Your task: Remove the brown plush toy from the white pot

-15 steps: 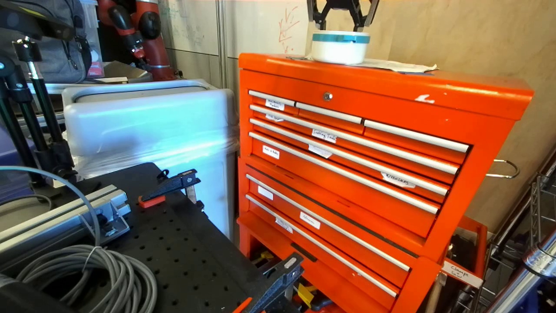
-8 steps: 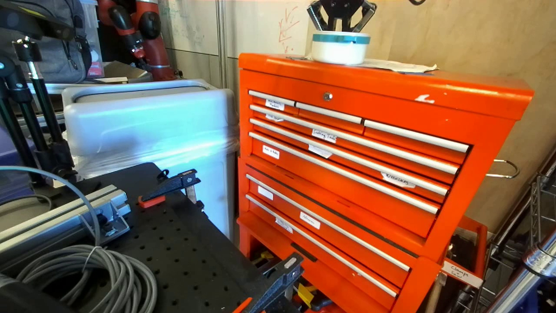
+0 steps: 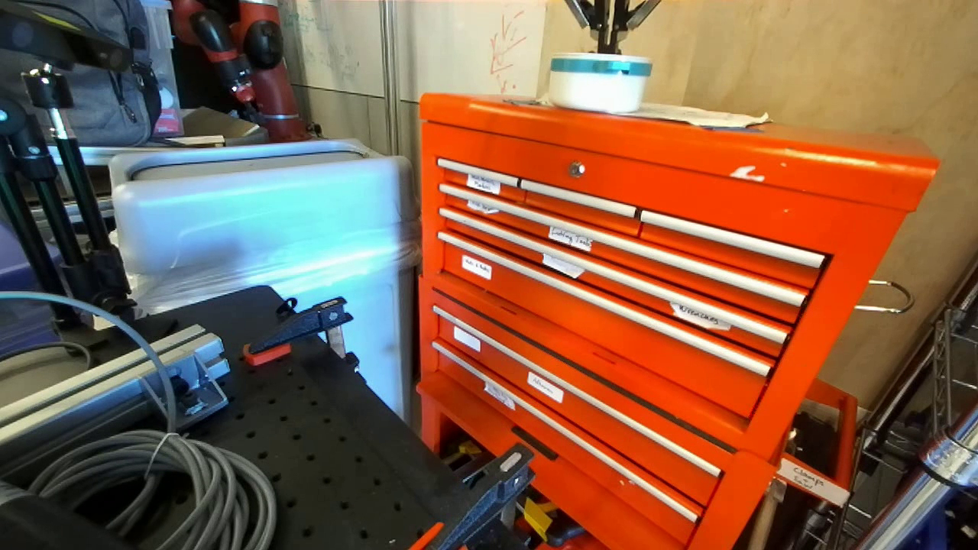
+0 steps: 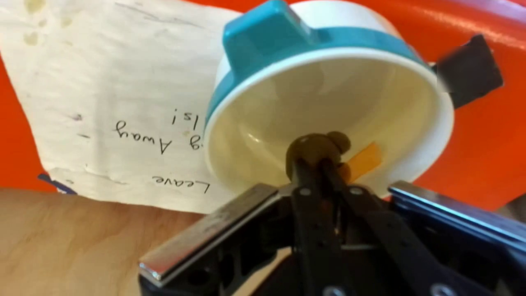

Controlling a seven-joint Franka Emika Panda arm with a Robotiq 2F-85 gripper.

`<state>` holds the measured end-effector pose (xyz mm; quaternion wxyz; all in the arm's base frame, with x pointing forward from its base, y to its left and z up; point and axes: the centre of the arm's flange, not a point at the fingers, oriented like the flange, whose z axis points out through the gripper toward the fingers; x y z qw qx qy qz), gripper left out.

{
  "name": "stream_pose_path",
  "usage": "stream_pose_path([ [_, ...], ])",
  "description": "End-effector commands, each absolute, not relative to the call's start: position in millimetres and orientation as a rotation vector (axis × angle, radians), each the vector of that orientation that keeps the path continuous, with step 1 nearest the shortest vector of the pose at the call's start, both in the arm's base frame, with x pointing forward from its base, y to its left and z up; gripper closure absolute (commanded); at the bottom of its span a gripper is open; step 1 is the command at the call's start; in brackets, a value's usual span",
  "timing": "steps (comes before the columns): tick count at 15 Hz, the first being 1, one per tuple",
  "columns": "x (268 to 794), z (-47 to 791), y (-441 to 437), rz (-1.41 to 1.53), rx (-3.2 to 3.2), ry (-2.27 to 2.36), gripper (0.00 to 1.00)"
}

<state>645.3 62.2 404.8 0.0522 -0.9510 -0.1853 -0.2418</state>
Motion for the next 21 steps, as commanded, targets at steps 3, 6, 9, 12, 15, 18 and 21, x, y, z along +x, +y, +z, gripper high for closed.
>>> stream_pose_path([
  [3, 655, 488, 34, -0.629, -2.915, -0.454, 0.98],
  [6, 654, 515, -7, -0.705, -2.974, -0.422, 0.98],
  [9, 652, 507, -61, -0.76, -3.039, -0.329, 0.98],
  [12, 652, 475, -117, -0.76, -3.113, -0.225, 0.98],
  [15, 660, 430, -154, -0.8, -3.163, -0.168, 0.98],
  [18, 659, 390, -170, -0.759, -3.207, -0.157, 0.98],
  [21, 660, 366, -173, -0.702, -3.22, -0.157, 0.98],
])
